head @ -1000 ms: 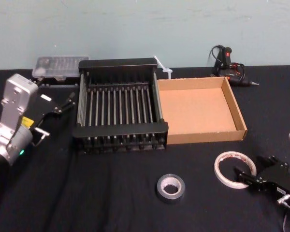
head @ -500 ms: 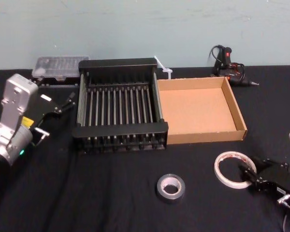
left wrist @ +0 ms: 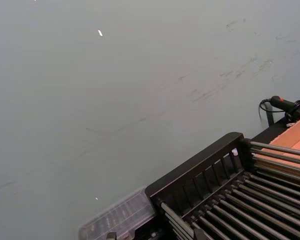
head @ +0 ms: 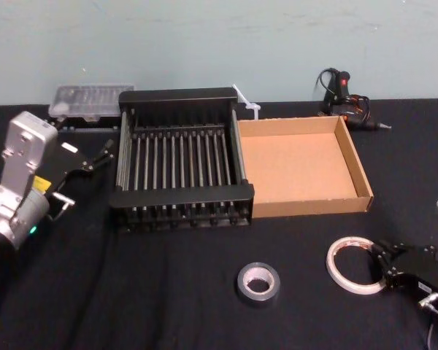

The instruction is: Pick up the white tape and place it into the black box , Pick up the silver tape and place it into the brown box.

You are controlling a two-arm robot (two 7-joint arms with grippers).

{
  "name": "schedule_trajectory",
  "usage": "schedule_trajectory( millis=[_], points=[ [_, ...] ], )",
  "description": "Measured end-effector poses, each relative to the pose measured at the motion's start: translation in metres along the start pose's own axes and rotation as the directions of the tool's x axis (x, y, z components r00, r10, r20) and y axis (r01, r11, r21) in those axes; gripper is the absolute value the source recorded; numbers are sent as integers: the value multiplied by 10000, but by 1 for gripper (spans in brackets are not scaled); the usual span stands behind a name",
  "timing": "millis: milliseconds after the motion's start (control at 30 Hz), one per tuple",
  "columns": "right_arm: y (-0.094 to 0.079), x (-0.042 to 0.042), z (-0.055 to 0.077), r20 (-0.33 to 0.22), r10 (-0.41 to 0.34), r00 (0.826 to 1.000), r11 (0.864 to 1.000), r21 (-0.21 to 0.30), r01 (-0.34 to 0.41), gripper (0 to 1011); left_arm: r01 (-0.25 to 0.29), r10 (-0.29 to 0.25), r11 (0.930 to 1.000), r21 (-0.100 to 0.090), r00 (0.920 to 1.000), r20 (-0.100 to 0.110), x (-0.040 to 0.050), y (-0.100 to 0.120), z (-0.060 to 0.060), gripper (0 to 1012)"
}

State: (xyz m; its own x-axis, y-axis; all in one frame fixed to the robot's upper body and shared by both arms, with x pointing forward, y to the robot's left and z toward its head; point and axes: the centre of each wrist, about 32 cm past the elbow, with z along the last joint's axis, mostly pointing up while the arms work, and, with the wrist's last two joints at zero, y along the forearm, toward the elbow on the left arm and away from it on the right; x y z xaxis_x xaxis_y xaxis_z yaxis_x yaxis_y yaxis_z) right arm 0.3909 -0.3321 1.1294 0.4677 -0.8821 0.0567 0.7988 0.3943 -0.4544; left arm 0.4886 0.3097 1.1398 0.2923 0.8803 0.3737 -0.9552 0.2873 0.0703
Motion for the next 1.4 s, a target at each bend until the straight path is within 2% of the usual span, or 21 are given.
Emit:
schedule_trajectory(
  millis=[400, 767, 867, 967, 1067, 1400],
  points=[
    [-3, 3, 4, -54, 16, 10000, 9999, 160, -15, 91, 0, 0, 10000, 0, 10000, 0, 0, 0, 0, 1001],
    [-44, -20, 39, 160, 166, 9997, 9936, 1117, -183, 91, 0, 0, 10000, 0, 10000, 0, 0, 0, 0, 1001],
    [-64, -19, 33, 97, 283, 9996, 9869, 1588, -295, 91, 0, 0, 10000, 0, 10000, 0, 0, 0, 0, 1001],
    [-71, -18, 32, 62, 313, 9995, 9836, 1777, -319, 92, 0, 0, 10000, 0, 10000, 0, 0, 0, 0, 1001],
    [-85, -20, 46, 23, 332, 9994, 9733, 2272, -328, 91, 0, 0, 10000, 0, 10000, 0, 0, 0, 0, 1001],
    [-49, -27, 147, -16, 398, 9992, 9549, 2946, -376, 91, 0, 0, 10000, 0, 10000, 0, 0, 0, 0, 1001]
  ],
)
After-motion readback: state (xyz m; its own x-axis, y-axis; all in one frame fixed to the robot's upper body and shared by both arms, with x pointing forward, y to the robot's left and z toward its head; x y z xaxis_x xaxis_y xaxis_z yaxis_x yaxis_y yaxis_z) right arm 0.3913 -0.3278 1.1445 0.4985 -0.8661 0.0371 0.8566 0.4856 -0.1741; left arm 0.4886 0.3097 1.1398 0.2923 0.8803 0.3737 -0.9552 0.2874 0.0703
